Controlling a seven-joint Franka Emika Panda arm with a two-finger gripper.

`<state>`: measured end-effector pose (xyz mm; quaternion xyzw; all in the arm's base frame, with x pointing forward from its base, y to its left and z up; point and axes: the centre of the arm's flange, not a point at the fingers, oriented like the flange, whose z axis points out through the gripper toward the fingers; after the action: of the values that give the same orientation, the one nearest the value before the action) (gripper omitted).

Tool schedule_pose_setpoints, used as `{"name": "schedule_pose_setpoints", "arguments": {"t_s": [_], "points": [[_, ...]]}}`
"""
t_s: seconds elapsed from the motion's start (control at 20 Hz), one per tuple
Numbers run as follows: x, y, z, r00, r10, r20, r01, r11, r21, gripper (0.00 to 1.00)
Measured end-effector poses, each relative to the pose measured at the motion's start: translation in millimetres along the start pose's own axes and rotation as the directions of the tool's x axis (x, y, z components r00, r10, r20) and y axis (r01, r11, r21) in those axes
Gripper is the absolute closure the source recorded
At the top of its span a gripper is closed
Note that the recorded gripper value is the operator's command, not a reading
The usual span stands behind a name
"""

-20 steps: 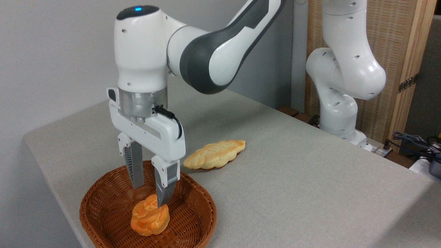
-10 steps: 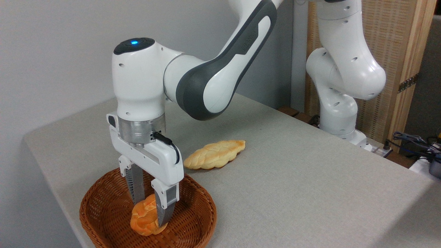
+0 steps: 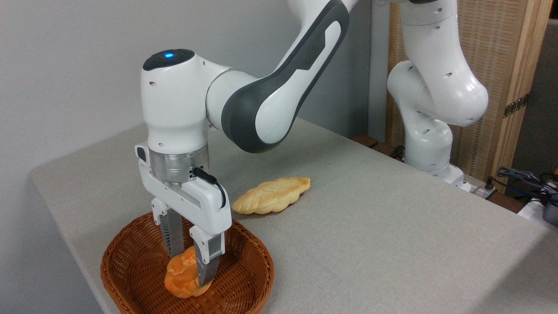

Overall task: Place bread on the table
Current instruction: 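Close the gripper on the orange bun, then lift the orange bun out of the basket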

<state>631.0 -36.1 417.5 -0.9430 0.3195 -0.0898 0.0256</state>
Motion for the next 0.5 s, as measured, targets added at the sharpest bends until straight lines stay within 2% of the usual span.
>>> {"name": "schedule_pose_setpoints", "arguments": {"t_s": [0.35, 0.5], "points": [[1.8, -0.4, -3.7, 1.0, 0.001, -0.007, -0.001, 1.0, 0.004, 0.48], [6.0, -2.2, -28.6, 0.999, 0.003, -0.046, -0.002, 1.0, 0.026, 0.45]]}}
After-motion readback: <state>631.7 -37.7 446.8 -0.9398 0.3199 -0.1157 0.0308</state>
